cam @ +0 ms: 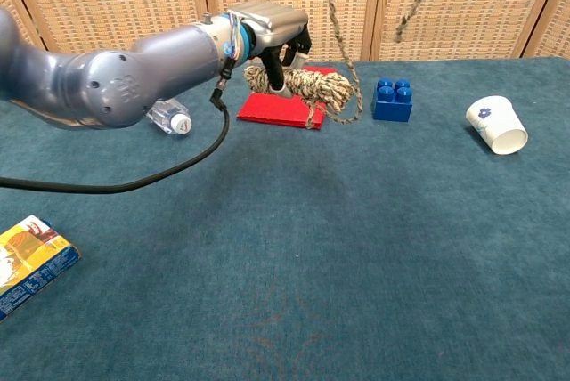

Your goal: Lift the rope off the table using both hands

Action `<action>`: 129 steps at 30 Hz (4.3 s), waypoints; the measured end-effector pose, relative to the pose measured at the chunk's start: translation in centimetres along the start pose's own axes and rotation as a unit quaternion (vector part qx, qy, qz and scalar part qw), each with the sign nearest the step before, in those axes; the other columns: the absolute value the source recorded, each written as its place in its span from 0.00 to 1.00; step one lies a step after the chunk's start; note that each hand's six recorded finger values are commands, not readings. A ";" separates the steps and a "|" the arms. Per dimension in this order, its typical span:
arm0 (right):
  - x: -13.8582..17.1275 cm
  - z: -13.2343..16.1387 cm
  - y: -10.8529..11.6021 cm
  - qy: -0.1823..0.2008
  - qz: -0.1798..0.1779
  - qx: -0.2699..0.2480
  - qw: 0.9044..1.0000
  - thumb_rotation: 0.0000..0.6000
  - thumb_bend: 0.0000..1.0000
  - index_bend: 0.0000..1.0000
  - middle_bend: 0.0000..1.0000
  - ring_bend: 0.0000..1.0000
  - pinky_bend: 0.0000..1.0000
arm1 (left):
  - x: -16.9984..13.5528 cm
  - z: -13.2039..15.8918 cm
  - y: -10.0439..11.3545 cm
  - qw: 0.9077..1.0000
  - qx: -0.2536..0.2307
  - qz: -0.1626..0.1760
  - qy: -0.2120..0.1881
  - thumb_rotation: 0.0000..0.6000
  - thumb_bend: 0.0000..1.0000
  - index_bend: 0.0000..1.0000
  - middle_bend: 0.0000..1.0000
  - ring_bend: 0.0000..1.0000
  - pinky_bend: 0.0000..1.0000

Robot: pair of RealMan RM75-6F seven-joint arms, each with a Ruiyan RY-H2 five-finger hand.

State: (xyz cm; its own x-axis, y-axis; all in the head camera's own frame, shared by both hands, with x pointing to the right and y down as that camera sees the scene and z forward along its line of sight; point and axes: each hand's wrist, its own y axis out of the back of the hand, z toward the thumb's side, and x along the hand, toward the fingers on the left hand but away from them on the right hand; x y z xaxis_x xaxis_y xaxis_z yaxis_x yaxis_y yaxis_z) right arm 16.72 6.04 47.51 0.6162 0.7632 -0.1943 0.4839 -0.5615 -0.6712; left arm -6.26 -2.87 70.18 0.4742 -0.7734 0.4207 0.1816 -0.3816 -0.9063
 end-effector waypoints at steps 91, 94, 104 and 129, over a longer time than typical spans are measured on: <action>-6.5 -18.2 4.0 -0.276 -0.062 -0.125 0.951 1.00 0.43 0.71 0.00 0.00 0.00 | -6.3 -5.1 5.6 0.965 -0.170 0.081 -0.185 1.00 0.50 0.82 0.68 0.57 0.72; -6.1 -18.5 3.3 -0.277 -0.056 -0.127 0.951 1.00 0.43 0.71 0.00 0.00 0.00 | -5.9 -5.1 5.9 0.965 -0.176 0.082 -0.175 1.00 0.50 0.82 0.68 0.57 0.72; -4.1 -19.0 0.5 -0.273 -0.041 -0.147 0.950 1.00 0.43 0.72 0.00 0.00 0.00 | -3.6 -5.0 7.0 0.972 -0.189 0.088 -0.112 1.00 0.50 0.82 0.69 0.57 0.72; 2.0 -15.9 -6.9 -0.228 0.055 -0.139 0.962 1.00 0.43 0.72 0.00 0.00 0.00 | -1.9 -2.6 8.3 0.965 -0.221 0.135 0.032 1.00 0.50 0.83 0.69 0.58 0.72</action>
State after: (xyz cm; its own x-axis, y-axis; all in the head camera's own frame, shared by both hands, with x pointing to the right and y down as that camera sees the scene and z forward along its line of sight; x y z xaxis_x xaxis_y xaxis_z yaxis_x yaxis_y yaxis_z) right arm 24.53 6.39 63.14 0.3677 0.7191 -0.5897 0.6181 -0.6627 -0.4228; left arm -7.94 -5.86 61.99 0.3956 -0.8995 0.1854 -0.3326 -0.3285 -0.8840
